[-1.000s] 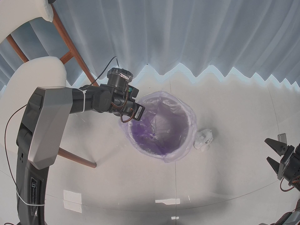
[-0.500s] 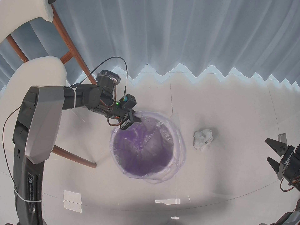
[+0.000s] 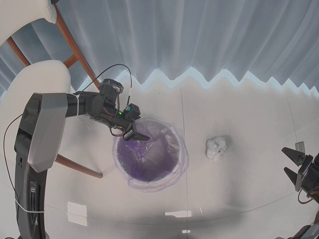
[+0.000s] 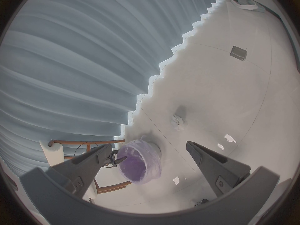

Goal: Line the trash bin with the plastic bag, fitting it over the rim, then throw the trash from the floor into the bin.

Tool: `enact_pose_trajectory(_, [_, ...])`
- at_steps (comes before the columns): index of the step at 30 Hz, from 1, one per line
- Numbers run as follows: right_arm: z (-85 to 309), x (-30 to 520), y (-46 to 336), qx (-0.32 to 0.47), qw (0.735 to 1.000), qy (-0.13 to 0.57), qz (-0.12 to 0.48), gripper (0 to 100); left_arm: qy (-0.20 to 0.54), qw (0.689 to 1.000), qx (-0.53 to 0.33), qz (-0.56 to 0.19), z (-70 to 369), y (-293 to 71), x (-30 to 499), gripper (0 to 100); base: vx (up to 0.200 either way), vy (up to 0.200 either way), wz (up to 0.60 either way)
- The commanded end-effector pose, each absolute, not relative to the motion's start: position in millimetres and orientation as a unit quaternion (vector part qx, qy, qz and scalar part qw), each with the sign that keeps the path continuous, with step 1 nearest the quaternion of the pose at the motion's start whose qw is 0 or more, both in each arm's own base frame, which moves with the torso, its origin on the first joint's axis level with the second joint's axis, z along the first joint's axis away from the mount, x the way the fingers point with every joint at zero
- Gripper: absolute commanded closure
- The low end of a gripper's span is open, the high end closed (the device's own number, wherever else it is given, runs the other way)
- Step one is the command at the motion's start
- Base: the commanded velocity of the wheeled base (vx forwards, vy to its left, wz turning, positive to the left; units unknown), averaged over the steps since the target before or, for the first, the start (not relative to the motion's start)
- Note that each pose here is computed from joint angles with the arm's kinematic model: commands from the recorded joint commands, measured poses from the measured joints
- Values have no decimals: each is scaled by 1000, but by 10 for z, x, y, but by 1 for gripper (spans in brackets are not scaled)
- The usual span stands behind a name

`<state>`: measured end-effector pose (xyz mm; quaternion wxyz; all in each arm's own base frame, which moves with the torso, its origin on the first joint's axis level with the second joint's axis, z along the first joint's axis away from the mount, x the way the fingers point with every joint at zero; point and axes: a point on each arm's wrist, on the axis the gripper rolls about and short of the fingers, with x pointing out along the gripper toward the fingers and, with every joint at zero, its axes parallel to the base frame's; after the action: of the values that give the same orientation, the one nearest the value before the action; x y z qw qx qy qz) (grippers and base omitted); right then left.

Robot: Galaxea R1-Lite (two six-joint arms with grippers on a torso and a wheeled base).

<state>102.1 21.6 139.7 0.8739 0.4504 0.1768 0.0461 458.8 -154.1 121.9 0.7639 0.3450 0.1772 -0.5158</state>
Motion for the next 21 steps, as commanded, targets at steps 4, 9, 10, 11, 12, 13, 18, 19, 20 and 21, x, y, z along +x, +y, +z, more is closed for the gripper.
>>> enact_pose_trajectory(4, [1361,1015,190,450,874,179,31,0,157,767,348,-516,1395,-1525,4542,0,0,0,0])
enact_pose_trajectory(9, [1363,1017,190,450,874,179,31,0,120,771,338,-527,1619,-1449,4497,0,0,0,0])
enact_pose_trajectory(10, [1362,1018,192,450,874,180,32,0,114,772,338,-526,1652,-1420,4498,0,0,0,0])
enact_pose_trajectory(11, [1362,1018,192,450,874,180,32,0,113,774,338,-524,1668,-1392,4502,0,0,0,0])
enact_pose_trajectory(12, [1362,1018,192,450,874,180,32,0,112,775,337,-522,1669,-1358,4512,0,0,0,0])
enact_pose_trajectory(13, [1362,1018,192,450,874,180,32,0,112,777,336,-521,1670,-1331,4521,0,0,0,0])
enact_pose_trajectory(18, [1366,1020,192,449,875,180,32,0,101,765,363,-523,1596,-1254,4566,0,0,0,0])
enact_pose_trajectory(19, [1366,1020,192,449,875,180,32,0,100,763,365,-523,1575,-1255,4575,0,0,0,0])
enact_pose_trajectory(20, [1368,1018,192,448,875,179,33,0,102,763,365,-524,1545,-1258,4585,0,0,0,0])
enact_pose_trajectory(21, [1368,1018,192,448,875,179,33,0,101,762,366,-524,1517,-1261,4598,0,0,0,0])
